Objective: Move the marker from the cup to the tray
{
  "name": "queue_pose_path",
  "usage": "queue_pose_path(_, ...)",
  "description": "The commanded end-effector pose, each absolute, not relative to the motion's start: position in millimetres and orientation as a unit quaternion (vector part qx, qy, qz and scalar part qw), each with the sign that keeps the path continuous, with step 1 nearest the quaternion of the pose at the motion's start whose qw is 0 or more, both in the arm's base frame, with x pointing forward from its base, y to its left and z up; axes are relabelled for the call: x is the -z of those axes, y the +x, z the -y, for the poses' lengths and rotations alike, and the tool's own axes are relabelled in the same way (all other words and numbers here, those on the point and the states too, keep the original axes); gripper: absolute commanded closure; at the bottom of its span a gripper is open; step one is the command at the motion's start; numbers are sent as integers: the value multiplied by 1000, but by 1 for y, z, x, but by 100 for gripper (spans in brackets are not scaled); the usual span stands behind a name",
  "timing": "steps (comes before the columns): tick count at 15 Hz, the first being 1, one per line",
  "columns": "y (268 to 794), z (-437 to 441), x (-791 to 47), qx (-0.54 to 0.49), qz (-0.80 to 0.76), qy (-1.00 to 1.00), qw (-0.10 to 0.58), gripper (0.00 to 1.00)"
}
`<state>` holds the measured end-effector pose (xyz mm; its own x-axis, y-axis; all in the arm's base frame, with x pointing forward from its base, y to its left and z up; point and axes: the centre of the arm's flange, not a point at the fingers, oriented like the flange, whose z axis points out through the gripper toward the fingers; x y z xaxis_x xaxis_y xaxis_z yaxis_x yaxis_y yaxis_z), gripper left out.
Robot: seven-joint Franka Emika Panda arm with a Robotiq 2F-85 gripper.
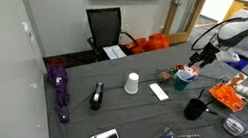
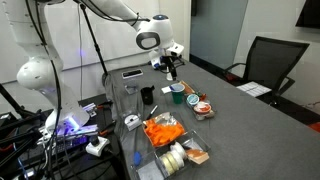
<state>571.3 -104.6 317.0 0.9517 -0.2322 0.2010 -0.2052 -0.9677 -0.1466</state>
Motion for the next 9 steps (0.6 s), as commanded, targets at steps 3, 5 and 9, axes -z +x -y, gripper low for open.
queue_pose_path(3,573,105,-288,87,-126,-987,50,0)
queue_pose_path(5,569,105,-279,78,-125,-988,42,0)
queue_pose_path(9,568,108,-267,65,-120,-990,28,0)
